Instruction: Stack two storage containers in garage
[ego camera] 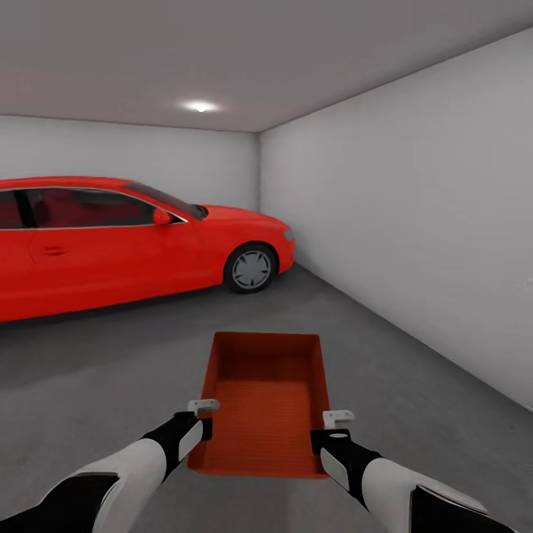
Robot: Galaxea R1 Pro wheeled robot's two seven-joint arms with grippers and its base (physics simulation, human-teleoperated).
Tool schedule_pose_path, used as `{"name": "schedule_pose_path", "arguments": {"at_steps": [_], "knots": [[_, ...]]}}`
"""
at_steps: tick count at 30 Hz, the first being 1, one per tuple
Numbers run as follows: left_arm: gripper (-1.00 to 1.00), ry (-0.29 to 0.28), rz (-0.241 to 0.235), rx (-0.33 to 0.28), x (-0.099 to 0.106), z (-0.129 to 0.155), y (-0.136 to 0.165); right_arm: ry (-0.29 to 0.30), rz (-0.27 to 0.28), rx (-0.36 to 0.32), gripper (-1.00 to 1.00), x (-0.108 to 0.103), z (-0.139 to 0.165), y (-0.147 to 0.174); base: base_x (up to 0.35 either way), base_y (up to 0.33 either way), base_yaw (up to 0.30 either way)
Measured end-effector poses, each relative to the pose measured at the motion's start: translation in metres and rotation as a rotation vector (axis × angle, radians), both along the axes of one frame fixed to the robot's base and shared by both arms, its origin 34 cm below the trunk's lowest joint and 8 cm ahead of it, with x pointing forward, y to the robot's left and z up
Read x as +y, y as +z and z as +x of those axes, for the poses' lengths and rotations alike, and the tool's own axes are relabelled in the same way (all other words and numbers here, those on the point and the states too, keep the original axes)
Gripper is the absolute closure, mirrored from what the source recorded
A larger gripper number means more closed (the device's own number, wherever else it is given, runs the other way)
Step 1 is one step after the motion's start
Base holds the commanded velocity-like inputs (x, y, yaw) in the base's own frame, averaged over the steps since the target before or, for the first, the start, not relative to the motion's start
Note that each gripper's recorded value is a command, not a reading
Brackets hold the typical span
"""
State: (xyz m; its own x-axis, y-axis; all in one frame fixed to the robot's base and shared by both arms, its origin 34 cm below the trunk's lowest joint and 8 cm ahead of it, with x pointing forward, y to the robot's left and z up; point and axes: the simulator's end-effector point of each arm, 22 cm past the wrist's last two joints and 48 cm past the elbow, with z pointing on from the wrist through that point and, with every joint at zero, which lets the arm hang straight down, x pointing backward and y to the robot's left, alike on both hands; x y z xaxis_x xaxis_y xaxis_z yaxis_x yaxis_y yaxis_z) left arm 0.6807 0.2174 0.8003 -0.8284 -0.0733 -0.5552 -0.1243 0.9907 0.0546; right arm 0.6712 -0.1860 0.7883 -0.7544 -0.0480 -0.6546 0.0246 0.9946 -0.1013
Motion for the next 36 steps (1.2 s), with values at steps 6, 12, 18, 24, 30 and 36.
{"name": "schedule_pose_path", "arguments": {"at_steps": [6, 12, 18, 24, 30, 36], "knots": [[1.0, 0.0, 0.0, 0.0, 0.0, 0.0001, 0.0001, 0.0, 0.0, 0.0, 1.0, 0.0, 0.0, 0.0, 0.323, 0.0, -0.288], [1.0, 0.0, 0.0, -0.001, -0.0001, 0.0003, 0.0002, 0.0, 0.0, -0.001, 1.0, -0.0001, 0.0002, 0.0001, 0.323, 0.0, -0.288], [1.0, 0.0, 0.0, -0.001, -0.0001, 0.0003, 0.0003, 0.0, 0.0, -0.001, 1.0, -0.0001, 0.0002, 0.0002, 0.323, 0.0, -0.288], [1.0, -0.001, 0.0, -0.002, -0.0001, 0.0005, 0.0004, -0.001, 0.0, -0.002, 1.0, -0.0001, 0.0003, 0.0002, 0.323, 0.0, -0.288], [1.0, 0.0, 0.0, -0.002, -0.0001, 0.0004, 0.0004, 0.0, 0.0, -0.002, 1.0, -0.0001, 0.0003, 0.0002, 0.323, 0.0, -0.288], [1.0, -0.001, 0.0, -0.002, -0.0001, 0.0004, 0.0004, -0.001, 0.0, -0.002, 1.0, -0.0001, 0.0002, 0.0002, 0.323, 0.0, -0.288]]}}
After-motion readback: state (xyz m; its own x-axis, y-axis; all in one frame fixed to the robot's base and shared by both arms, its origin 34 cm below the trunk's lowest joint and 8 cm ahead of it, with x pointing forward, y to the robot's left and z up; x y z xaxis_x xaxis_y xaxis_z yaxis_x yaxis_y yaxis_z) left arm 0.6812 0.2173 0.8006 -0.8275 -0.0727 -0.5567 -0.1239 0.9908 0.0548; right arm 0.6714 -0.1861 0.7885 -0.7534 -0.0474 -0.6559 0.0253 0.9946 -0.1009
